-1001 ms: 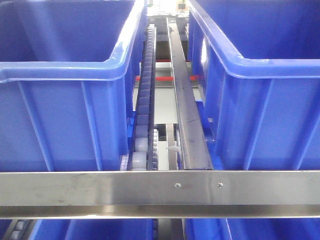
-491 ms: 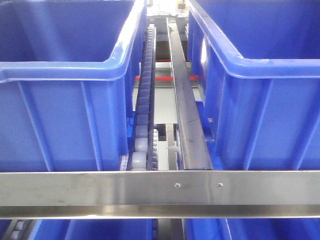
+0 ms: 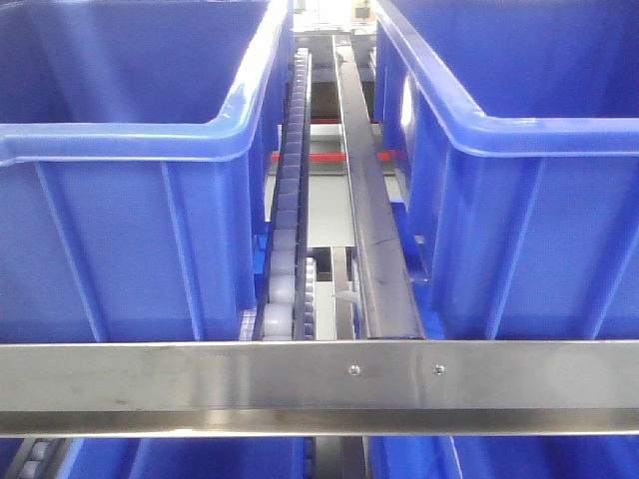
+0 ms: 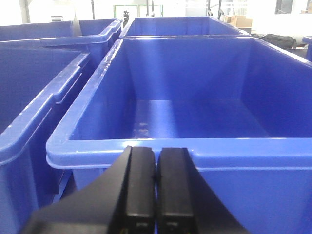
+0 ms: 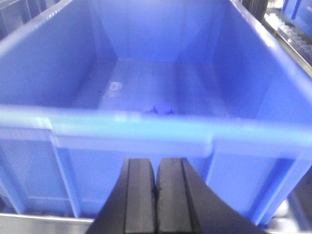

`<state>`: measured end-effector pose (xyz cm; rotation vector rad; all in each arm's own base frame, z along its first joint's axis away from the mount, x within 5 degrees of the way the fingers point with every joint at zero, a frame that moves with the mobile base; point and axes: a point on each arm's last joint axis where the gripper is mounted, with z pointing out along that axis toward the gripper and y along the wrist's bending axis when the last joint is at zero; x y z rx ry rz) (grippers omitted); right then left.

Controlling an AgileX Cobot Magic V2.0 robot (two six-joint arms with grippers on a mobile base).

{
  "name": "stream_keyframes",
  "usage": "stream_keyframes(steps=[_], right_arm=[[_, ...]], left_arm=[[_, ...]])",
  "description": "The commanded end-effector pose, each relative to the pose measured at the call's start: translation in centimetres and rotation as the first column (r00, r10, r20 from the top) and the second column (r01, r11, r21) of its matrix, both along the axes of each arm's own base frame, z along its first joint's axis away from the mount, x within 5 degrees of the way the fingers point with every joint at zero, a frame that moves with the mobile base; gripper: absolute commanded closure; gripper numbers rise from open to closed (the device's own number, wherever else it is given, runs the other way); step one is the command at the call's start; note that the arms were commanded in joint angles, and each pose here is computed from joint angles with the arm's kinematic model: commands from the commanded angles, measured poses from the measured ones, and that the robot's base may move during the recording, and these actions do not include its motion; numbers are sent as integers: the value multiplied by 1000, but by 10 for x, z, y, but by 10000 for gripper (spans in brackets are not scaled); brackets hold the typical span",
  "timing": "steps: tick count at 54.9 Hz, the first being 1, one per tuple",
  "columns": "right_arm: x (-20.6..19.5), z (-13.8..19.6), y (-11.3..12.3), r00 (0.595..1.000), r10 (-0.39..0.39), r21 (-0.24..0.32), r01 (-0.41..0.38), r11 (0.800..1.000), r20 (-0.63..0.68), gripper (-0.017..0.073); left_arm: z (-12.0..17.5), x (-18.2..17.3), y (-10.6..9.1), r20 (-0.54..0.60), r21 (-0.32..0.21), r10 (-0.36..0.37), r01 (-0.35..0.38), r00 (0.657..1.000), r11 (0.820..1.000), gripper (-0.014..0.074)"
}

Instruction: Pick and sort blue part to right shelf

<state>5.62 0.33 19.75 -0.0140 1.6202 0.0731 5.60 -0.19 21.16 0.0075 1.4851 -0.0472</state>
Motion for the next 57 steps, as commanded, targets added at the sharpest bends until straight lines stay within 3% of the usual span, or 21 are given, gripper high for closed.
stream_keyframes(steps=[1,57], right_arm=[[-1,8,-1,992,-12,39,7,999,125,517],[-1,7,-1,994,-11,38,8,999,104,517]], left_arm=[[-1,-1,0,80,-2,-2,2,997,1000,468],[-1,-1,0,80,-2,-2,2,997,1000,468]])
